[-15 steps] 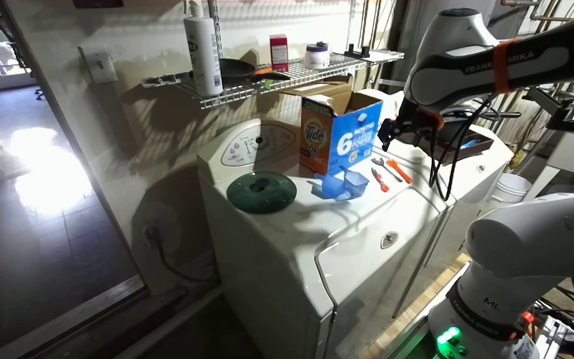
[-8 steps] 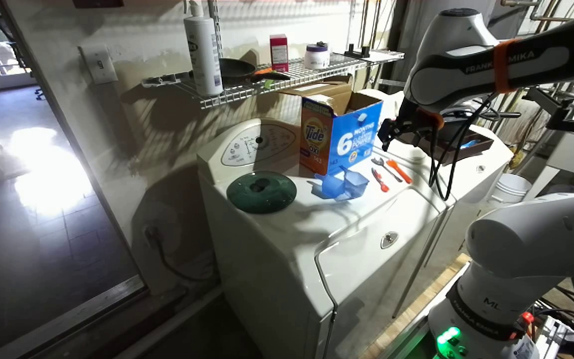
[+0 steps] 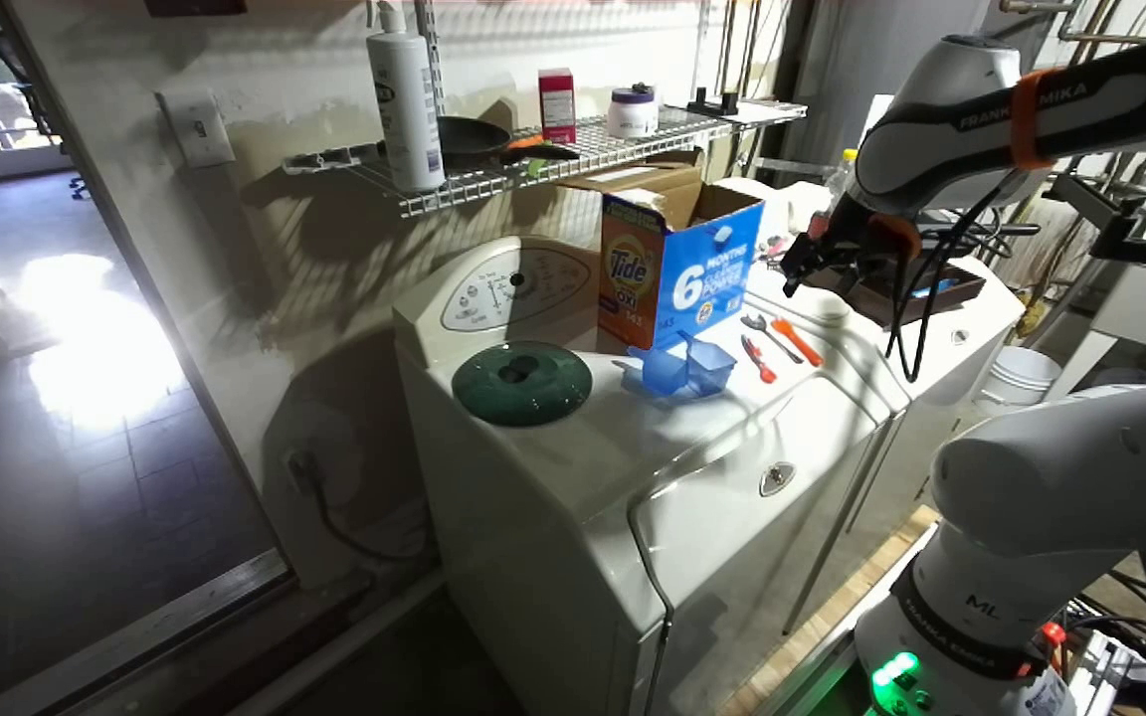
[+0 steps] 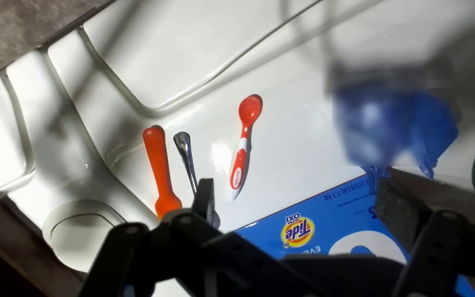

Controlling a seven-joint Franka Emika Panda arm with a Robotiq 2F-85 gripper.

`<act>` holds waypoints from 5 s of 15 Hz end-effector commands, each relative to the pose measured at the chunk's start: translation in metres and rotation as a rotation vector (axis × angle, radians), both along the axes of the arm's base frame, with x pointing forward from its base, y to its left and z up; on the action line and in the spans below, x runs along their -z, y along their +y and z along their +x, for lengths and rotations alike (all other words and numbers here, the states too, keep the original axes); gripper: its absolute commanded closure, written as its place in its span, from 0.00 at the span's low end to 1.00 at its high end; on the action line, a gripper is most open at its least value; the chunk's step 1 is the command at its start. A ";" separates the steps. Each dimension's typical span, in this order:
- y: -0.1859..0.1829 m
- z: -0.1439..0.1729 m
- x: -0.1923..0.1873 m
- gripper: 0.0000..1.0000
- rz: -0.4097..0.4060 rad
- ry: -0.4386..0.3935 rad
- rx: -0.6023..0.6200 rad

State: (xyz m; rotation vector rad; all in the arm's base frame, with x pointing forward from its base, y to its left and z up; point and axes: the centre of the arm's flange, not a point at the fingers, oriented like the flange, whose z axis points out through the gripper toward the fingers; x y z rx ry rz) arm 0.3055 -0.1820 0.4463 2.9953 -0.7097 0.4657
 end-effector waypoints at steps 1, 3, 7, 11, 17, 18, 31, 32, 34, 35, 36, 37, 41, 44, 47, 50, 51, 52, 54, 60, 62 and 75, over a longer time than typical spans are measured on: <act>-0.025 0.017 0.019 0.00 0.052 0.018 -0.050; -0.034 0.023 0.026 0.00 0.069 0.049 -0.057; -0.043 0.039 0.028 0.00 0.074 0.102 -0.069; -0.039 0.031 0.032 0.00 0.077 0.076 -0.061; -0.046 0.035 0.030 0.00 0.096 0.060 -0.081; -0.046 0.035 0.030 0.00 0.096 0.060 -0.081; -0.027 0.068 0.056 0.00 -0.087 0.231 -0.041; -0.023 0.072 0.062 0.00 -0.123 0.252 -0.027; -0.021 0.077 0.078 0.00 -0.186 0.265 0.023; -0.024 0.078 0.086 0.00 -0.191 0.266 0.058; -0.028 0.075 0.093 0.00 -0.184 0.259 0.088; -0.032 0.073 0.100 0.00 -0.162 0.253 0.117; -0.043 0.068 0.122 0.00 -0.084 0.217 0.197; -0.056 0.075 0.133 0.00 -0.066 0.136 0.228; -0.064 0.084 0.140 0.00 -0.064 0.081 0.234; -0.068 0.093 0.150 0.00 -0.093 0.030 0.227; -0.068 0.097 0.153 0.00 -0.098 0.020 0.224; -0.067 0.101 0.157 0.00 -0.102 0.009 0.224; -0.068 0.110 0.161 0.00 -0.105 -0.019 0.216; -0.065 0.130 0.171 0.00 -0.102 -0.019 0.212; -0.064 0.136 0.175 0.00 -0.107 -0.013 0.214; -0.063 0.151 0.186 0.72 -0.113 0.011 0.223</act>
